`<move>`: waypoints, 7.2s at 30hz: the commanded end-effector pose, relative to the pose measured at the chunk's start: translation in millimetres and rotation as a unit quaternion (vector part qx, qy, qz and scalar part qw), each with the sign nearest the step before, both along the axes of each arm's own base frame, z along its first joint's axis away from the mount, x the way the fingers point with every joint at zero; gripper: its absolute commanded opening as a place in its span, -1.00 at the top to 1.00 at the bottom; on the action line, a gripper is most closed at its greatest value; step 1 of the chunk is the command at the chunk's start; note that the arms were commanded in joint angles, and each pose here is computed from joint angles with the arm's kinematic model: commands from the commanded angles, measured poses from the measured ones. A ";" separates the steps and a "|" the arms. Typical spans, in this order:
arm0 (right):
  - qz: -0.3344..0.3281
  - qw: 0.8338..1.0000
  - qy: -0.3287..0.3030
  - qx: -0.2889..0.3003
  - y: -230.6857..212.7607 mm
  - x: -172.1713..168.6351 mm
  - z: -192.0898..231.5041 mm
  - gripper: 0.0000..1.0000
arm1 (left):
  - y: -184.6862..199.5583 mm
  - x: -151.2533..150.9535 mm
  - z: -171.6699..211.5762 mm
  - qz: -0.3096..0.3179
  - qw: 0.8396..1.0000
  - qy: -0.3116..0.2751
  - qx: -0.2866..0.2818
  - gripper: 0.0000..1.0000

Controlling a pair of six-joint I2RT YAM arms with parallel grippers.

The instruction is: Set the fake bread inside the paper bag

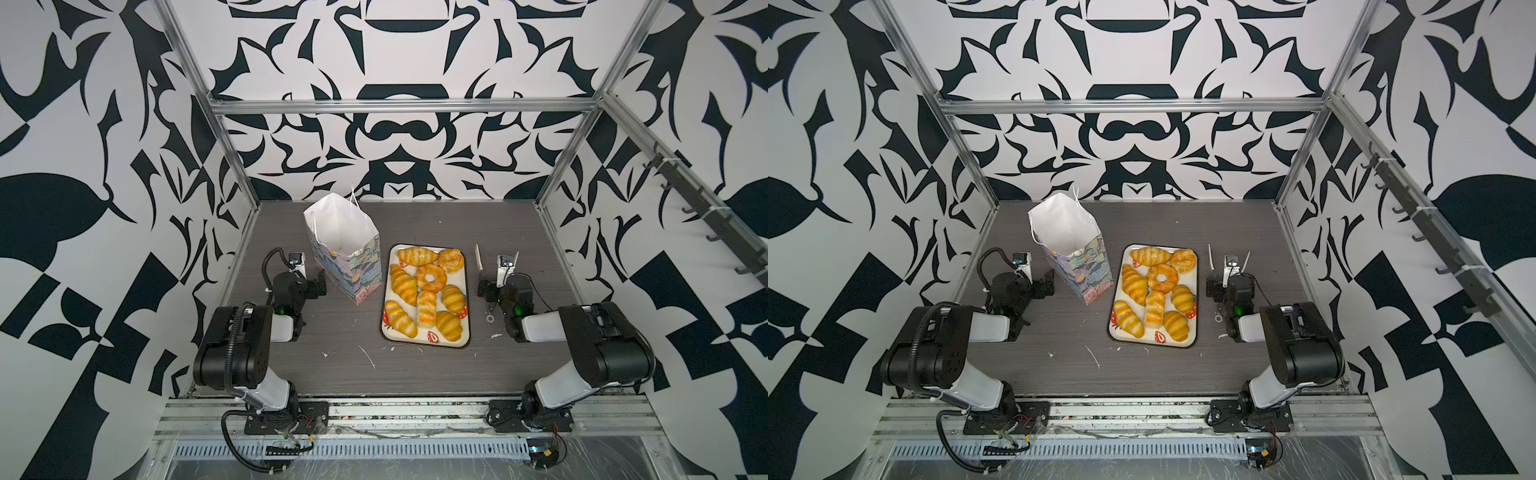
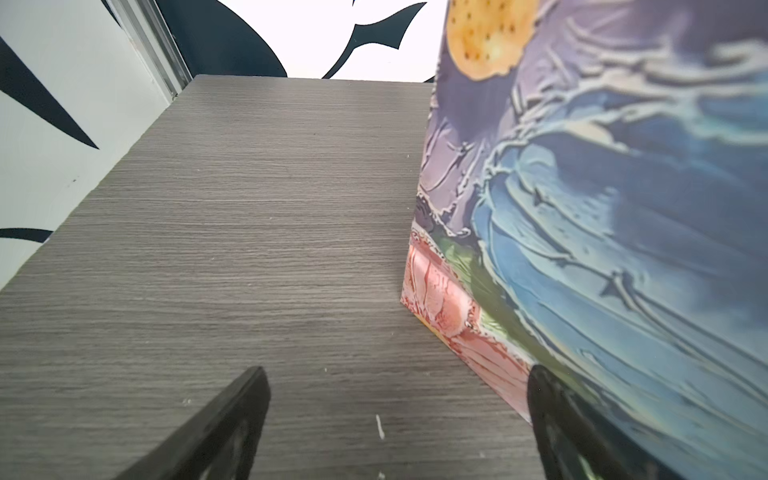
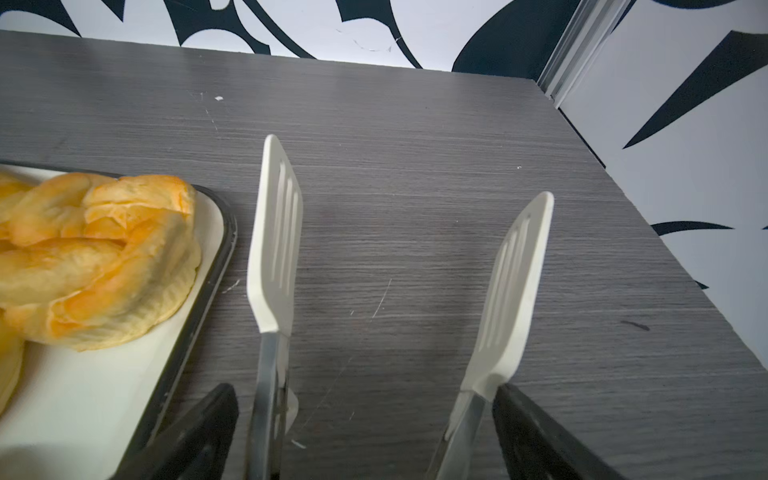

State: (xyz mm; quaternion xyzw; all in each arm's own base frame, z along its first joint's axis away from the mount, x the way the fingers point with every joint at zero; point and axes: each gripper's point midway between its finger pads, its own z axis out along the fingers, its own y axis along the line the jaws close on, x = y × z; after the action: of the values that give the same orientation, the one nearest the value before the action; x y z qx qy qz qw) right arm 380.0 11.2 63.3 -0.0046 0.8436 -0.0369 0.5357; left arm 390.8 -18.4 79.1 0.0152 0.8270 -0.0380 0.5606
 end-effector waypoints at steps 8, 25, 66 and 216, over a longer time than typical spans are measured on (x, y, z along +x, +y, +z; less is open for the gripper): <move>0.002 1.000 -0.028 -0.001 0.4 6.9 15.5 -0.99 | -1.9 3.8 7.7 -0.004 1.000 -0.011 0.001 -0.98; 0.004 1.000 -0.027 -0.002 0.8 7.2 15.2 -0.99 | -2.0 3.3 7.5 -0.005 1.000 -0.012 0.001 -0.98; -0.358 0.924 0.055 0.121 -81.1 -67.6 174.8 -0.99 | 45.2 -88.2 139.2 0.206 0.956 -0.051 -0.200 -0.99; -0.131 0.923 0.347 0.102 20.6 -54.7 28.6 -0.99 | -49.6 -25.9 211.8 -0.059 0.924 0.177 -0.335 0.53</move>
State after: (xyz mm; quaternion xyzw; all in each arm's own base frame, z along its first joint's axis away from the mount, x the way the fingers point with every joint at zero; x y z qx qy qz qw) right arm 319.0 23.7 91.8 0.1577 0.9686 -0.0333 0.1896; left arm 372.2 -64.4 283.4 -0.1402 0.8513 -0.3419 0.3725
